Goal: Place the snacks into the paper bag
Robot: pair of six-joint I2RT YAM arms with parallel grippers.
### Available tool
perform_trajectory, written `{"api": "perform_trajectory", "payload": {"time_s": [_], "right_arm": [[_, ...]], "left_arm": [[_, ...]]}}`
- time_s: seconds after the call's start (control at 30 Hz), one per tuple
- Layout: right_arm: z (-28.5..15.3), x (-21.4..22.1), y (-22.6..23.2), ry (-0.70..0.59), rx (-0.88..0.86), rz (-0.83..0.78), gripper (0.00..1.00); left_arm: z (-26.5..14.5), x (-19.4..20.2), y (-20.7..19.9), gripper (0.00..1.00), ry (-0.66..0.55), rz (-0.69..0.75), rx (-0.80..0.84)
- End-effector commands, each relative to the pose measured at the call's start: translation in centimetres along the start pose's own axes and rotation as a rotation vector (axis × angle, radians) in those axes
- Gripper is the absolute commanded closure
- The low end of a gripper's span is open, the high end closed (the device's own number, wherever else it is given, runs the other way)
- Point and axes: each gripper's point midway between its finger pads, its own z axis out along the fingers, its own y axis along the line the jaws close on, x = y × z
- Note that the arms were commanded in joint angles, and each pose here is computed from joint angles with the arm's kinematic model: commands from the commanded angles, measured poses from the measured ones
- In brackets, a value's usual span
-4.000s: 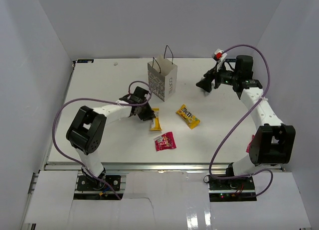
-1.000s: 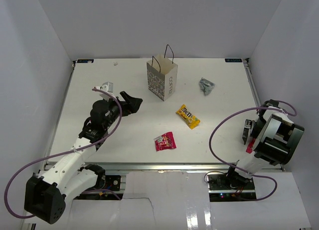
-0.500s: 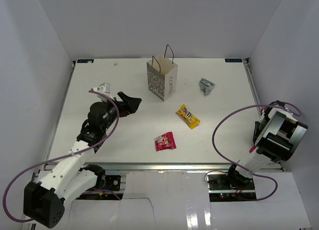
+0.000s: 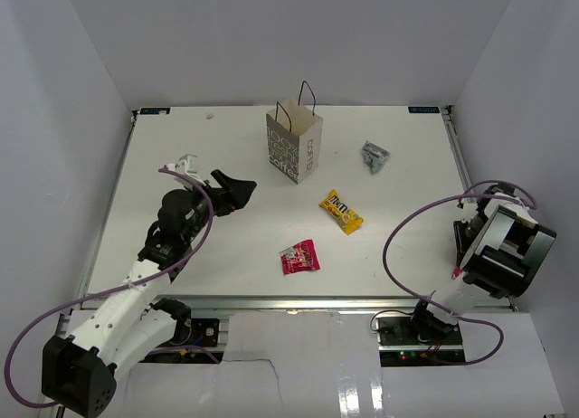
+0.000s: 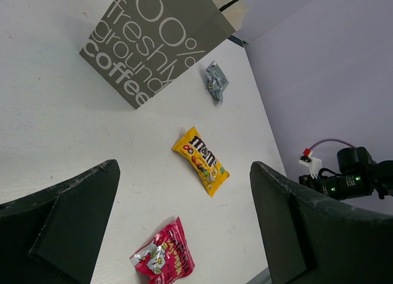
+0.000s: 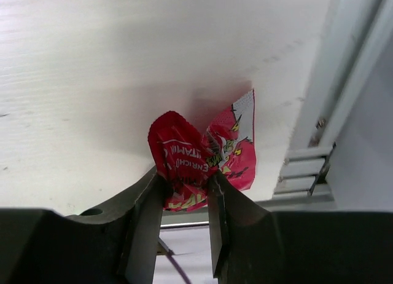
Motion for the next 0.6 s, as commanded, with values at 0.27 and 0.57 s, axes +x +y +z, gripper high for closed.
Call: {"api": "perform_trajectory", "payload": {"time_s": [0.27,0.57], "right_arm": [[-2.0,-8.7,15.7,-0.311,-0.555,-0.546,0.92],[-9.0,-14.2,20.5,-0.539,-0.616,-0.753,0.92]], "left_arm": [[-0.7,0.4,-0.1,0.03,-0.005,-0.021,0.023],[-1.0,0.3,-0.2,0.03,-0.012,-0.022,0.028]]}}
